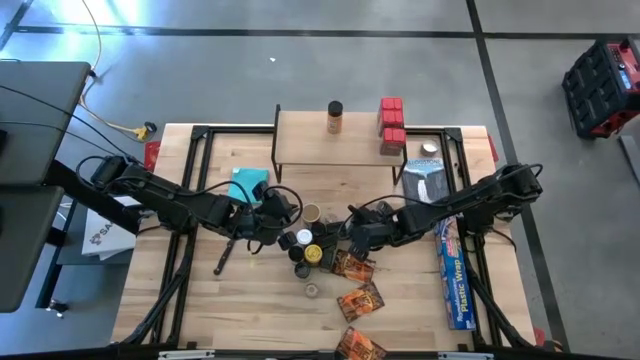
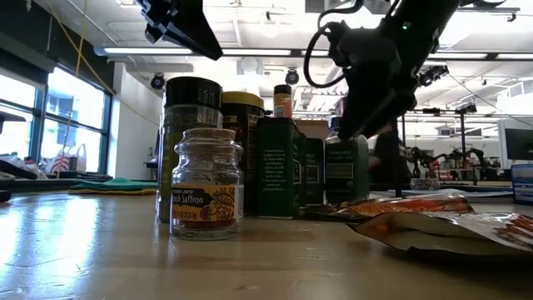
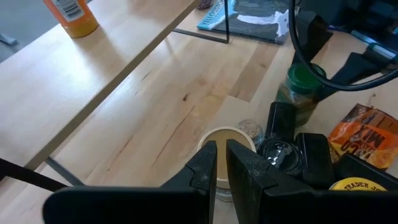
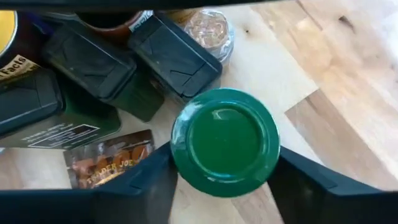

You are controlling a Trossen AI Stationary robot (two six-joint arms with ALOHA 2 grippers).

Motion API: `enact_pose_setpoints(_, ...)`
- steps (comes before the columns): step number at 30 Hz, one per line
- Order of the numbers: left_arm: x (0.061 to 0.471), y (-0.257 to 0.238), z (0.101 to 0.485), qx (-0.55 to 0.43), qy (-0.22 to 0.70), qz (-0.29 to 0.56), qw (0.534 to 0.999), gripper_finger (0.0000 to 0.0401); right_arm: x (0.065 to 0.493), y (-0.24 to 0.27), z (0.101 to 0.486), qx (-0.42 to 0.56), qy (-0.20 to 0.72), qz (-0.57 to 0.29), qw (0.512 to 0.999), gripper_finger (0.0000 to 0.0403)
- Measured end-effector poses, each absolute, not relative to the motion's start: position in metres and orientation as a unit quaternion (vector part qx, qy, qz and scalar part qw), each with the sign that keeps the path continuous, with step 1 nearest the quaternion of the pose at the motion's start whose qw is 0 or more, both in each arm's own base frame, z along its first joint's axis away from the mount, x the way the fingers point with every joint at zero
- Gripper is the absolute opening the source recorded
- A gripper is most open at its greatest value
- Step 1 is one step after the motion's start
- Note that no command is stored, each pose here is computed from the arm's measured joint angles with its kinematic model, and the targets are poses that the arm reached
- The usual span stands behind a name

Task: Shelf spices
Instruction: Put the green seasoning bottle on the shelf

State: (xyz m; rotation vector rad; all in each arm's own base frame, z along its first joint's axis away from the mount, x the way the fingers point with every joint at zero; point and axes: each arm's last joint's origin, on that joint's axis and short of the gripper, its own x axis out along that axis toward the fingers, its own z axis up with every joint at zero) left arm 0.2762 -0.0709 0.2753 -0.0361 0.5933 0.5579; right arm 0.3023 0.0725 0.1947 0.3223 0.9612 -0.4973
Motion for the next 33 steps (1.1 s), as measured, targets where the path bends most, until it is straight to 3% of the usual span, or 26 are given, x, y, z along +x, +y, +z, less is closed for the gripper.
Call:
enact_pose_setpoints(3, 0.276, -0.071, 0.275, -0.018, 0.288, 0.271, 0.918, 0.0033, 0.304, 0.073, 0.196, 0.143, 0.451, -0.230, 0.851, 0.0166)
enact_pose_setpoints(10, 0.276, -0.071, 0.275, -0.018, 0.288, 0.271, 0.918, 0.0033, 0.300, 0.072, 0.206, 0.139, 0.451, -0.206, 0.857, 0.0166)
enact_pose_setpoints(19, 0.279, -0.072, 0.278, -0.016, 0.273, 0.263, 0.925, 0.0033, 0.309, 0.056, 0.292, 0.094, 0.394, -0.169, 0.899, 0.0166)
enact_pose_setpoints(26, 0.280, -0.073, 0.281, -0.011, 0.265, 0.257, 0.929, 0.0033, 0.336, 0.000, 0.338, 0.034, 0.361, -0.179, 0.915, 0.0166)
enact_pose_setpoints(33, 0.275, -0.074, 0.286, -0.014, 0.259, 0.251, 0.933, 0.0033, 0.355, -0.071, 0.342, 0.027, 0.372, -0.165, 0.913, 0.0166)
